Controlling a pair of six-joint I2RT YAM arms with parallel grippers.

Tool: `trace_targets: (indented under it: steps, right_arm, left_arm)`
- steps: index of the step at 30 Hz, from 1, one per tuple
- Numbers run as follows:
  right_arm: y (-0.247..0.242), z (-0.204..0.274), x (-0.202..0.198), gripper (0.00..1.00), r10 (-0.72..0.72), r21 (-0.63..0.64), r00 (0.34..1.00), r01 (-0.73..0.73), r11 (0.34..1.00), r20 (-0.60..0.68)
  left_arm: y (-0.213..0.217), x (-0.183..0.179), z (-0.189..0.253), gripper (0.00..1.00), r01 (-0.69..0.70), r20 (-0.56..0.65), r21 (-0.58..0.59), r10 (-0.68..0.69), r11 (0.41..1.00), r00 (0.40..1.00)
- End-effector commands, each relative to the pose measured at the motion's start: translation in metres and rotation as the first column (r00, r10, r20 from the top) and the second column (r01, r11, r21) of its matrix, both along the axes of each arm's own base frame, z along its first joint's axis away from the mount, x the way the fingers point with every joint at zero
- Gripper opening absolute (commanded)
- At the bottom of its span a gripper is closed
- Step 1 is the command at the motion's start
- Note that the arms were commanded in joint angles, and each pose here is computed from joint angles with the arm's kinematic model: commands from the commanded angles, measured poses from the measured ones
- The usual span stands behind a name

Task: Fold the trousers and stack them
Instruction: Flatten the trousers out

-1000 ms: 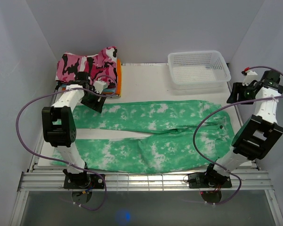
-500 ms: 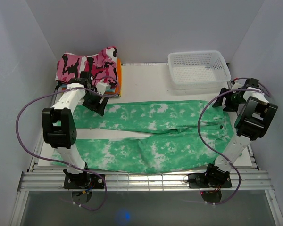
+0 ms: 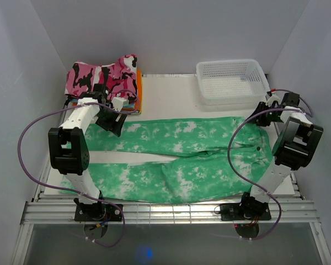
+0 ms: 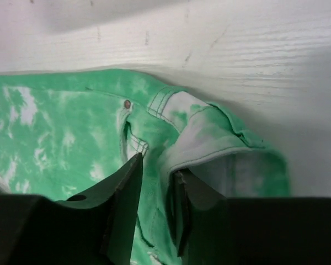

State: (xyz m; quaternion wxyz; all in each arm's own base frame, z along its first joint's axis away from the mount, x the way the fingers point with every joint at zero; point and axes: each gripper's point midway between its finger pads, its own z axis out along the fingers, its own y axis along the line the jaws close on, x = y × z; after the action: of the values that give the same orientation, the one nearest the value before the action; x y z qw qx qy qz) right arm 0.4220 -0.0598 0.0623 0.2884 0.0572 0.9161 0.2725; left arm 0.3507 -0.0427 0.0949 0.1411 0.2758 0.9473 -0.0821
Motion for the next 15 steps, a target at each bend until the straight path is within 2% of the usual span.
trace_targets:
  steps: [1, 2, 4, 5, 7, 8, 9, 10, 11, 13, 14, 15]
  right_arm:
    - [0.019, 0.068, 0.010, 0.31, 0.081, -0.042, 0.963, -0.073, 0.996, 0.257]
    - [0.027, 0.080, 0.007, 0.19, 0.110, -0.085, 0.944, -0.088, 0.993, 0.312]
    - [0.033, 0.088, 0.003, 0.10, 0.170, -0.166, 0.914, -0.116, 0.979, 0.367]
    - [0.042, 0.101, 0.000, 0.09, 0.210, -0.214, 0.887, -0.130, 0.968, 0.412]
    - [0.043, 0.098, -0.005, 0.08, 0.265, -0.317, 0.855, -0.125, 0.940, 0.447]
    - [0.048, 0.110, -0.007, 0.09, 0.292, -0.366, 0.825, -0.112, 0.924, 0.484]
    - [0.041, 0.102, -0.007, 0.11, 0.289, -0.420, 0.824, -0.069, 0.905, 0.488]
    - [0.040, 0.102, -0.007, 0.17, 0.307, -0.462, 0.815, -0.056, 0.885, 0.491]
    - [0.040, 0.099, -0.007, 0.30, 0.311, -0.485, 0.819, -0.046, 0.873, 0.482]
    - [0.026, 0.093, -0.004, 0.45, 0.275, -0.521, 0.854, -0.007, 0.854, 0.441]
    - [0.021, 0.082, -0.003, 0.65, 0.262, -0.529, 0.877, -0.010, 0.849, 0.403]
    - [0.010, 0.077, -0.001, 0.71, 0.229, -0.555, 0.900, 0.017, 0.831, 0.371]
  left_arm:
    - [0.001, 0.002, 0.023, 0.82, 0.006, 0.059, 0.004, -0.006, 1.000, 0.998]
    - [0.001, 0.003, 0.023, 0.82, 0.006, 0.060, 0.005, -0.006, 1.000, 0.998]
    - [0.000, 0.005, 0.022, 0.82, 0.003, 0.056, 0.003, -0.004, 1.000, 0.998]
    - [0.000, 0.005, 0.022, 0.82, 0.003, 0.054, 0.003, -0.004, 1.000, 0.999]
    - [-0.001, 0.006, 0.023, 0.82, 0.005, 0.056, 0.004, -0.005, 1.000, 0.998]
    - [-0.001, 0.007, 0.023, 0.82, 0.004, 0.057, 0.005, -0.004, 1.000, 0.998]
    - [-0.001, 0.007, 0.023, 0.82, 0.004, 0.055, 0.006, -0.004, 1.000, 0.998]
    - [-0.001, 0.007, 0.023, 0.82, 0.005, 0.056, 0.008, -0.005, 1.000, 0.998]
    - [-0.001, 0.007, 0.023, 0.82, 0.000, 0.056, 0.008, -0.001, 1.000, 0.998]
    - [-0.001, 0.008, 0.025, 0.82, -0.003, 0.060, 0.007, 0.002, 1.000, 0.998]
    - [-0.003, 0.009, 0.025, 0.82, -0.004, 0.060, 0.004, 0.003, 1.000, 0.998]
    - [-0.003, 0.009, 0.026, 0.83, -0.010, 0.062, 0.000, 0.010, 1.000, 0.998]
